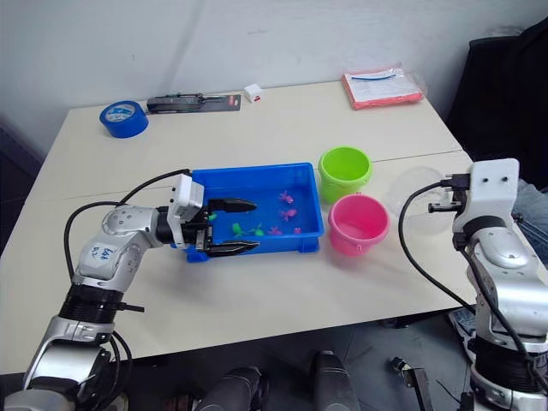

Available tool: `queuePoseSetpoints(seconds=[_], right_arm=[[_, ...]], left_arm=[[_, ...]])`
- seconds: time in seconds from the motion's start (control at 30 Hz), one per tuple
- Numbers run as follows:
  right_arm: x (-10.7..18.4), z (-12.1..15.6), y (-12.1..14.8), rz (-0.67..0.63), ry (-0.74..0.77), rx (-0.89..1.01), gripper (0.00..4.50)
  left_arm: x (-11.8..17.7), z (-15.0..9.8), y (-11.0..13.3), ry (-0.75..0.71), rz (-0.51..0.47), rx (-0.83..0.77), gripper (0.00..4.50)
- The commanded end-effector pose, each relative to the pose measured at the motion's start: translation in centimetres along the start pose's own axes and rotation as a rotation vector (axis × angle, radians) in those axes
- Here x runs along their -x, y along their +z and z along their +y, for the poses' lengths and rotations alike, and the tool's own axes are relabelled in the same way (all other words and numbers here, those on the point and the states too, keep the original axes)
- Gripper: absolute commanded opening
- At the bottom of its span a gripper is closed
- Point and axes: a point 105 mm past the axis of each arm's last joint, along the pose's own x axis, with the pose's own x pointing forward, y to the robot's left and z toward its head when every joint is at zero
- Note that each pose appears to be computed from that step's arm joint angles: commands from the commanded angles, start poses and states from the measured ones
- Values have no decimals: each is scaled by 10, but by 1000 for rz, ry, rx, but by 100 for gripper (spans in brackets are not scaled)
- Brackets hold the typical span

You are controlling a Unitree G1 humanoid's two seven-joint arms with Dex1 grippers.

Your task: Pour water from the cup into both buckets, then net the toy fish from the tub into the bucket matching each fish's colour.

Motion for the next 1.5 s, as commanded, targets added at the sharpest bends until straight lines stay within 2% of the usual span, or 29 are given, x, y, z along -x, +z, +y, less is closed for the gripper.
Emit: queuePoseSetpoints(seconds=[0.03, 0.3, 1.0, 1.5], right_arm=[[4, 1, 32, -121, 15, 146, 69], [2, 10, 48, -187, 50, 289, 69], [3, 27, 59, -319, 63, 538, 69], [3, 28, 61, -366, 57, 585, 69]], left_arm=[[2, 1, 5, 19, -15, -40, 450], [1, 1, 4, 26, -19, -46, 450], [2, 1, 1, 29, -8, -61, 450], [3, 1, -2, 34, -2, -64, 450]])
